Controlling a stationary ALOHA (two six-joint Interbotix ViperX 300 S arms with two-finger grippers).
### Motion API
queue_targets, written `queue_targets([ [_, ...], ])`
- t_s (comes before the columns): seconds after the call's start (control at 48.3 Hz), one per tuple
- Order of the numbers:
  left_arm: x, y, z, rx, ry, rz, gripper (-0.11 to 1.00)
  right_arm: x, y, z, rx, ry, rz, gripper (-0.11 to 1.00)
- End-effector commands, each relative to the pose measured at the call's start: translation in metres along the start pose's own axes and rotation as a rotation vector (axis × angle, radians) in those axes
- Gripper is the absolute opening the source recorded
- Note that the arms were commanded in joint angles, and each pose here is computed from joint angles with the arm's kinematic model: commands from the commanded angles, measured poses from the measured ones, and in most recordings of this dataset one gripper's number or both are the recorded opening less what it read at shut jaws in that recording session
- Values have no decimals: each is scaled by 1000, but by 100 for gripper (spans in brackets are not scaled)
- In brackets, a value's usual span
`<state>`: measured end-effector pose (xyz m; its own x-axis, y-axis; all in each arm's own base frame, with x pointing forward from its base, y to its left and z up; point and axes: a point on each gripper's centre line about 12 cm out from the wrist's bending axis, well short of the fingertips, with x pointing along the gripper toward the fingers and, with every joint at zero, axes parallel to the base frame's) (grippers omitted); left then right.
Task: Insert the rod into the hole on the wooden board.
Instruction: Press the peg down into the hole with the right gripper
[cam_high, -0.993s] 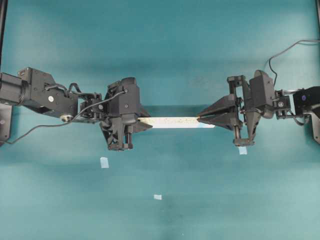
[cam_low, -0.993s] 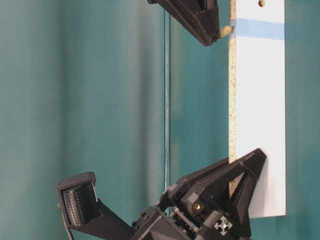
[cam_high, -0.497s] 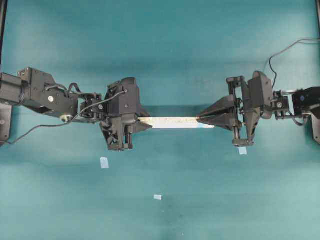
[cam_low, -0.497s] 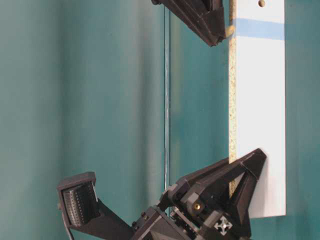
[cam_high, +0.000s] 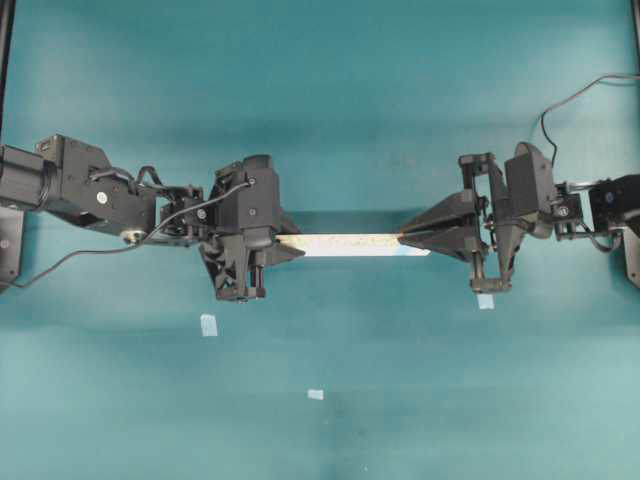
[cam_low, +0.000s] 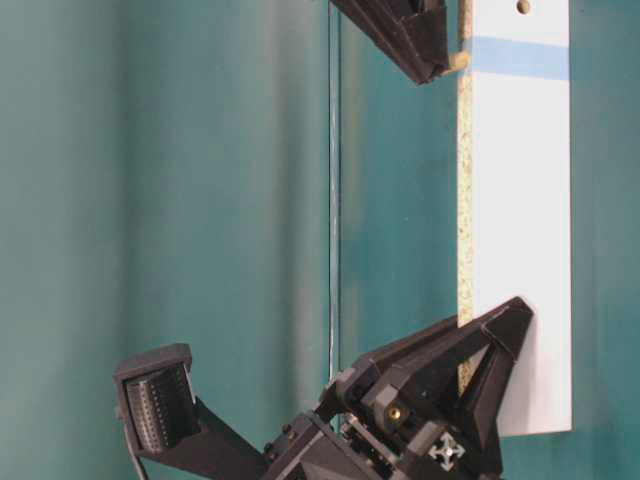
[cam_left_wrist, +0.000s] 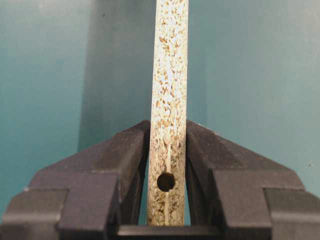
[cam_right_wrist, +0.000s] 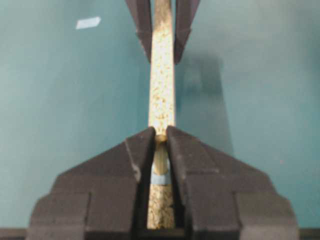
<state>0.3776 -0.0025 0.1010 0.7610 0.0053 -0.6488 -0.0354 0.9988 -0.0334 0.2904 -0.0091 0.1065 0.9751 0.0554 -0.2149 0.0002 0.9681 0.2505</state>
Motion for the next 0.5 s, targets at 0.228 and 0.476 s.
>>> queue_targets([
  [0.228,-3,-2,7,-1,-20,-4,32,-1,0,-2,-23,26,-5,11],
  [0.476,-3,-1,7,-12,-20,-3,32,-1,0,-6,-31,52,-8,11],
])
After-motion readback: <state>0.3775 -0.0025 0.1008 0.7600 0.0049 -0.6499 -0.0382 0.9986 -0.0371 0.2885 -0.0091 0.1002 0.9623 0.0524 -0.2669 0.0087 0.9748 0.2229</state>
